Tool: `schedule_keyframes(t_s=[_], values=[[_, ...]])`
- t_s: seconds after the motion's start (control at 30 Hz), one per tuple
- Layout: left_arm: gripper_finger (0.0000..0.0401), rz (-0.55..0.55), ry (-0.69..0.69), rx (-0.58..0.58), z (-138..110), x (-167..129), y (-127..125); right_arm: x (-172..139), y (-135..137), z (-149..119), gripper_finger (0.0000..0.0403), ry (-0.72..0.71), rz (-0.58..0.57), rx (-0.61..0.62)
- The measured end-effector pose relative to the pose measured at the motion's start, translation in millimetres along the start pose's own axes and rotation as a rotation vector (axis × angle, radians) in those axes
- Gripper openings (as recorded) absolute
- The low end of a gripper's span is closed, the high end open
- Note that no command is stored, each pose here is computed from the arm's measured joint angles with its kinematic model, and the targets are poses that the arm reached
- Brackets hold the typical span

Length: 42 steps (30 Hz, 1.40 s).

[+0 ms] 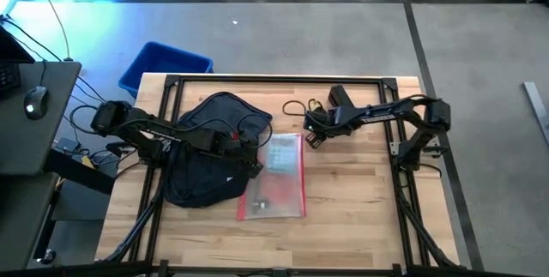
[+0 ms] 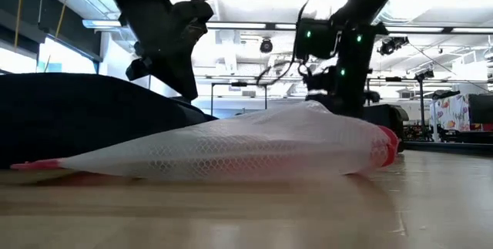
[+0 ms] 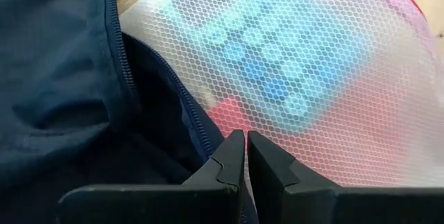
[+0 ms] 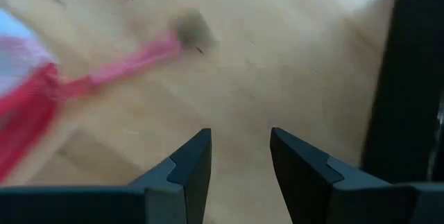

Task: Unpack backpack
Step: Close the transparent pink zip bag

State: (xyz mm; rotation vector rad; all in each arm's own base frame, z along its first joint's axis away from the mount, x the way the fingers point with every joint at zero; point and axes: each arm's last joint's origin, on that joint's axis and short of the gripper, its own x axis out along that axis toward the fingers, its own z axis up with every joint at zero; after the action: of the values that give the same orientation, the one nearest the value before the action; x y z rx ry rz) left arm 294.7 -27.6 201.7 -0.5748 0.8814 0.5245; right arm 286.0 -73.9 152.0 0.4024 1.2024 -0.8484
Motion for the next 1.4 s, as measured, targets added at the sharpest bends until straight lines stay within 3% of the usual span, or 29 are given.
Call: schedule_keyframes(t_s=[0.23, 0.37, 0.5, 0.6, 0.8, 1.0, 1.17, 1.4], values=[[0.0000, -0.038, -0.030, 0.023, 9.0, 1.8, 1.4, -16.1, 18.5, 0.6, 0.0132, 0.066, 0.422, -0.133], [0.0000, -0.073, -0.076, 0.058, 19.6, 15.8, 1.6, -32.8, 21.4, -3.4, 0.0132, 0.054, 0.475, -0.121], [0.0000, -0.146, -0.108, 0.056, 39.1, 47.7, 9.5, -57.0, 23.8, -7.4, 0.0132, 0.021, 0.557, -0.077], [0.0000, -0.137, -0.085, 0.093, 56.1, 70.5, 17.9, -74.2, 30.8, -13.7, 0.0132, 0.000, 0.620, -0.048], [0.0015, -0.185, -0.113, 0.311, 105.9, 87.9, 20.8, -89.2, 52.0, -46.8, 0.0132, 0.082, 0.596, -0.040], [0.0081, -0.284, -0.113, 0.440, 146.3, 101.4, 26.8, -100.3, 67.6, -74.5, 0.0133, 0.130, 0.566, 0.011], [0.0140, -0.436, -0.042, 0.484, 154.6, 131.0, 35.4, -106.9, 75.4, -89.1, 0.0133, 0.157, 0.563, 0.067], [0.0188, -0.395, -0.034, 0.579, 156.8, 149.2, 39.9, -115.3, 84.0, -108.7, 0.0133, 0.174, 0.556, 0.107]])
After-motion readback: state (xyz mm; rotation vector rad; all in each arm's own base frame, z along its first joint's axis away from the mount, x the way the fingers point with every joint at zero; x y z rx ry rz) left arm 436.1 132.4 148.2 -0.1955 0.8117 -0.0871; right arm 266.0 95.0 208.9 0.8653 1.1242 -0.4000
